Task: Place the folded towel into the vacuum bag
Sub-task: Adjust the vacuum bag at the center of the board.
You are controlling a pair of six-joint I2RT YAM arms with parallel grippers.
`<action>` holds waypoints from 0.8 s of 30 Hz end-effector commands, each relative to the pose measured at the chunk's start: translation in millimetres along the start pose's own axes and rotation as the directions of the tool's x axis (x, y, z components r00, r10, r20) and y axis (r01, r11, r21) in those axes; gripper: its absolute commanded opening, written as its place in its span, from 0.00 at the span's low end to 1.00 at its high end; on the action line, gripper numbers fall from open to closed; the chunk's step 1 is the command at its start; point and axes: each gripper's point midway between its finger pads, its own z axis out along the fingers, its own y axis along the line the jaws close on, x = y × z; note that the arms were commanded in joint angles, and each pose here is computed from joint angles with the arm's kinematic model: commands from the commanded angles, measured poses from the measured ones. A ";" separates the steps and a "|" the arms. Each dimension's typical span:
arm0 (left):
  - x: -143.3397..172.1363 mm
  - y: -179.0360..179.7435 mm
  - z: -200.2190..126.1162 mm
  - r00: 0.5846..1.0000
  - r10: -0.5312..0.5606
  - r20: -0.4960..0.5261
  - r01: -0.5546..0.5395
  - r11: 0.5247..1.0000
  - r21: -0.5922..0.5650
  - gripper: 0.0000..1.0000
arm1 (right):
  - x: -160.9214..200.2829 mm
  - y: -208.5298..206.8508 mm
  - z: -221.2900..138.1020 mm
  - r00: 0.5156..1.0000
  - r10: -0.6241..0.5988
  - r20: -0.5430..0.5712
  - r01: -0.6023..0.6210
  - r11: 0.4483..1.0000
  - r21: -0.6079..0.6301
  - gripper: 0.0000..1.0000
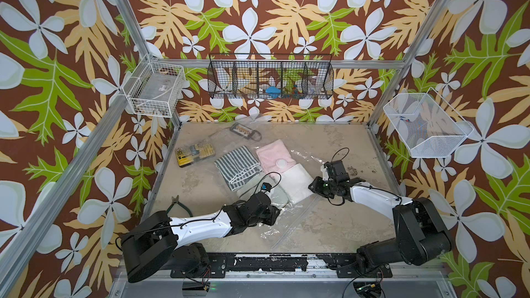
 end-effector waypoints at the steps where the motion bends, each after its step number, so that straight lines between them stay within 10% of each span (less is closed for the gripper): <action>1: -9.6 0.3 -5.5 0.999 0.028 0.027 -0.028 0.999 -0.019 0.42 | -19.8 -1.2 -20.6 0.999 0.002 0.049 0.000 0.999 -0.042 0.42; 9: -19.3 -32.5 -24.1 0.981 0.191 0.030 -0.191 0.982 0.010 0.48 | -40.9 -92.0 -65.3 0.958 0.222 0.183 -0.234 0.971 0.045 0.66; 24: 27.9 -56.4 -20.7 0.880 0.463 -0.109 -0.467 0.884 -0.010 0.65 | -54.2 -107.7 -19.0 0.902 0.417 0.114 -0.404 0.906 -0.125 0.59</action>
